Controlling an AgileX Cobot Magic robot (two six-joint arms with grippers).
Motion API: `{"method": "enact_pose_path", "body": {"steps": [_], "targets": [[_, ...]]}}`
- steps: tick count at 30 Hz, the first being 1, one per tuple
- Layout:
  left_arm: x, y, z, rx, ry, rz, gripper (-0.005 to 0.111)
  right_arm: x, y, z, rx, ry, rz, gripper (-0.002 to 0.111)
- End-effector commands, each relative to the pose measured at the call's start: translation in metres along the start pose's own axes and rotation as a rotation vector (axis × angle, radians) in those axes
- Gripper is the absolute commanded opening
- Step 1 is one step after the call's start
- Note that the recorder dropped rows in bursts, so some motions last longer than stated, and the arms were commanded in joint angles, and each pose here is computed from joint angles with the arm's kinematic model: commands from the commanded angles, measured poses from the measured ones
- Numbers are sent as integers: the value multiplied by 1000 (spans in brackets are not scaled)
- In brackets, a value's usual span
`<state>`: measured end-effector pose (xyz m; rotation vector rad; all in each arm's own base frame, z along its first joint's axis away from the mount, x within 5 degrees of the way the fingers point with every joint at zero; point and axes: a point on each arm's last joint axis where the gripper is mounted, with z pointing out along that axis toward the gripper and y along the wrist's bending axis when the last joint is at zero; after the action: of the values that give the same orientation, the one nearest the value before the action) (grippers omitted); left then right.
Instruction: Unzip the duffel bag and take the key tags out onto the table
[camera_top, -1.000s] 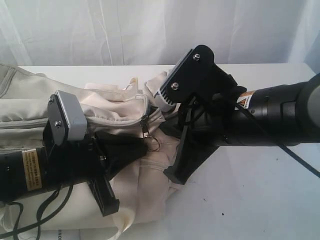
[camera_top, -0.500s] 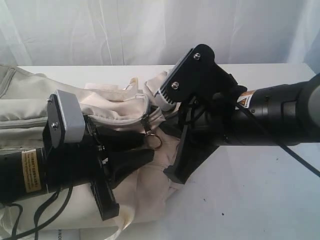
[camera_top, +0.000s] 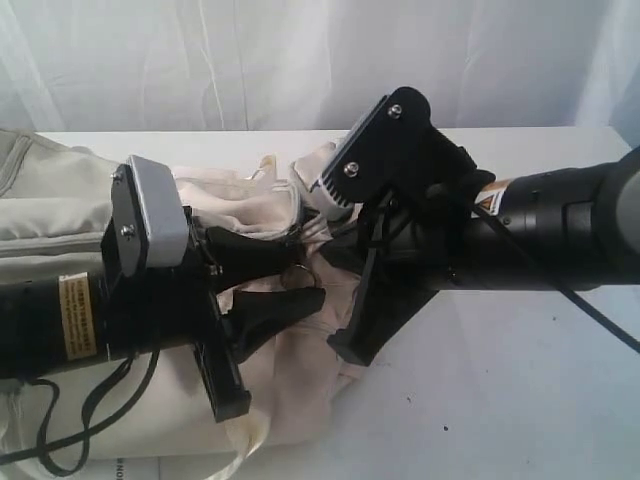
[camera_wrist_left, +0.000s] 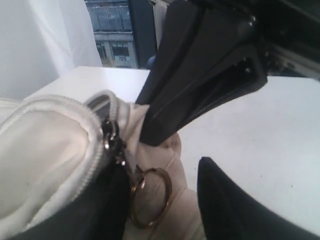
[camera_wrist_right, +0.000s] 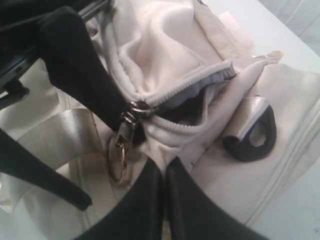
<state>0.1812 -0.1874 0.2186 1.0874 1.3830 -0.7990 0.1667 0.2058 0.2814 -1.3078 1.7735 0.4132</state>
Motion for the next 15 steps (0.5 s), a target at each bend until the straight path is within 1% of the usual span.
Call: {"method": "enact_pose_path", "body": {"steps": [1,3,4,7,10,12,13,15], "targets": [[7,-2,1,19,95,-17,24,-7,-4,-6,34,-47,17,0],[5,-3,1,26,78,-27,4,-7,-4,-6,34,-47,17,0],[5,-3,1,26,74,-27,0,-7,-4,-6,34,-47,17,0],[0,-3,-1,19,63,-52,0,-7,-5,-6,37,-47,10,0],[-7,-2,-7,-14,69,-91,0,-8,-6,-6,56,-63,8,0],[-13,-1,-15,-60,116,-107,0,-9,-9,-6,79,-78,6,0],[-15,1,-23,-117,174,-127,0,-10,-10,-6,83,-81,3,0],[-19,2,-31,-175,207,-160,0,-10,-10,-6,88,-78,-16,0]]}}
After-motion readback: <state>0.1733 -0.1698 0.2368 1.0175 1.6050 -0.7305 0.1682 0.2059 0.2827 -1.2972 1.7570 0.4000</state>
